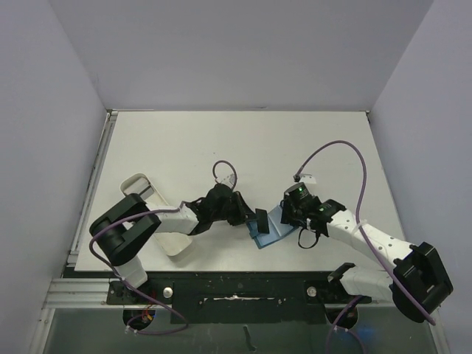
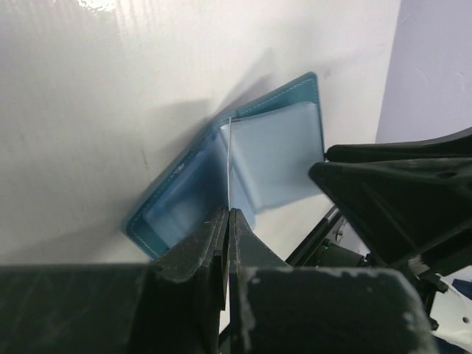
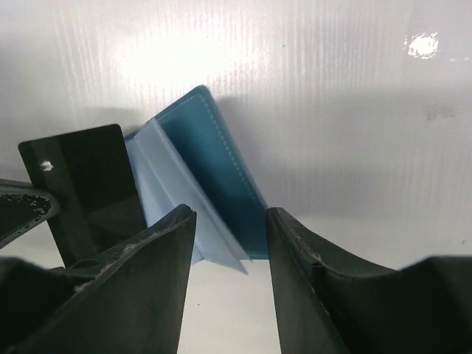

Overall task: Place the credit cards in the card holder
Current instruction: Insert the credit card into the card holder.

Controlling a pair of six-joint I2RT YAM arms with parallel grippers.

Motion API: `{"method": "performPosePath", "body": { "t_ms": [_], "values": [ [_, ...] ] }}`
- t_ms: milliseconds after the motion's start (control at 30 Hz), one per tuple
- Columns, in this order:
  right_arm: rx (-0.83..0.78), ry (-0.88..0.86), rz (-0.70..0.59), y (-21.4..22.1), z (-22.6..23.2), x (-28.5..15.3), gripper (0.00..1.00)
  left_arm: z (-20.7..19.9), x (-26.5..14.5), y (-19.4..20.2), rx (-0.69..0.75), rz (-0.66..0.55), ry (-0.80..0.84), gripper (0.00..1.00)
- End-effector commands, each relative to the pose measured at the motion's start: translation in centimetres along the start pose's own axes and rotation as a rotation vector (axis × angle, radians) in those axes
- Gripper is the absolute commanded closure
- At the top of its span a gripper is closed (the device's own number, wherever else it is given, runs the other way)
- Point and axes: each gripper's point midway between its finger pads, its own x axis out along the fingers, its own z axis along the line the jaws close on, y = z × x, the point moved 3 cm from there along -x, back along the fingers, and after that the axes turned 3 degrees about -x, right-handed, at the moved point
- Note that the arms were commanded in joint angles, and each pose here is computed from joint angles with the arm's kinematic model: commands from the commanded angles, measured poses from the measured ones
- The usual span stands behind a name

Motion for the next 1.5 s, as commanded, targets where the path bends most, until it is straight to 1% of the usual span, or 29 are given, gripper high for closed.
{"method": "performPosePath", "body": {
  "t_ms": [0,167,300,467,567,633,767,900,1033,1133,1333,1467],
  "values": [
    [-0.025,0.023,-0.057,-2.5,-0.6,-0.6,0.56,-2.2,0.7,-0.8,0.019,-0.032,0.074,1.00],
    [-0.037,0.020,-0.029,-2.3,-1.1,0.3,0.55,-1.5,1.3,-0.6,0.022,-0.016,0.051,1.00],
    [-0.027,0.011,0.006,-1.0,-1.5,1.2,0.61,-1.4,1.1,-0.8,0.047,-0.020,0.030,1.00],
    [0.031,-0.038,0.038,1.0,-1.1,1.6,0.65,-1.6,0.0,-2.0,0.115,-0.070,-0.040,1.00],
    [0.080,-0.065,0.054,2.3,-0.8,1.6,0.69,-2.6,-0.7,-2.3,0.131,-0.080,-0.025,1.00],
    [0.110,-0.079,0.059,3.2,-0.5,1.5,0.72,-3.8,-1.2,-2.2,0.130,-0.076,0.015,1.00],
    [0.151,-0.099,0.055,4.4,0.2,1.3,0.75,-5.3,-1.8,-1.3,0.104,-0.029,0.116,1.00],
    [0.162,-0.108,0.045,5.0,0.7,1.1,0.76,-5.0,-1.4,0.1,0.084,0.046,0.161,1.00],
    [0.147,-0.086,0.047,5.0,0.5,1.3,0.77,-4.1,-0.5,0.7,0.100,0.094,0.128,1.00],
    [0.138,-0.077,0.052,5.1,0.4,1.5,0.77,-3.5,-0.4,0.8,0.116,0.102,0.088,1.00],
    [0.127,-0.064,0.049,5.2,0.1,1.5,0.77,-2.5,-0.9,0.5,0.197,0.132,-0.002,1.00],
    [0.119,-0.058,0.049,5.2,0.0,1.6,0.78,-2.4,-0.6,0.8,0.214,0.173,-0.006,1.00]
  ]
}}
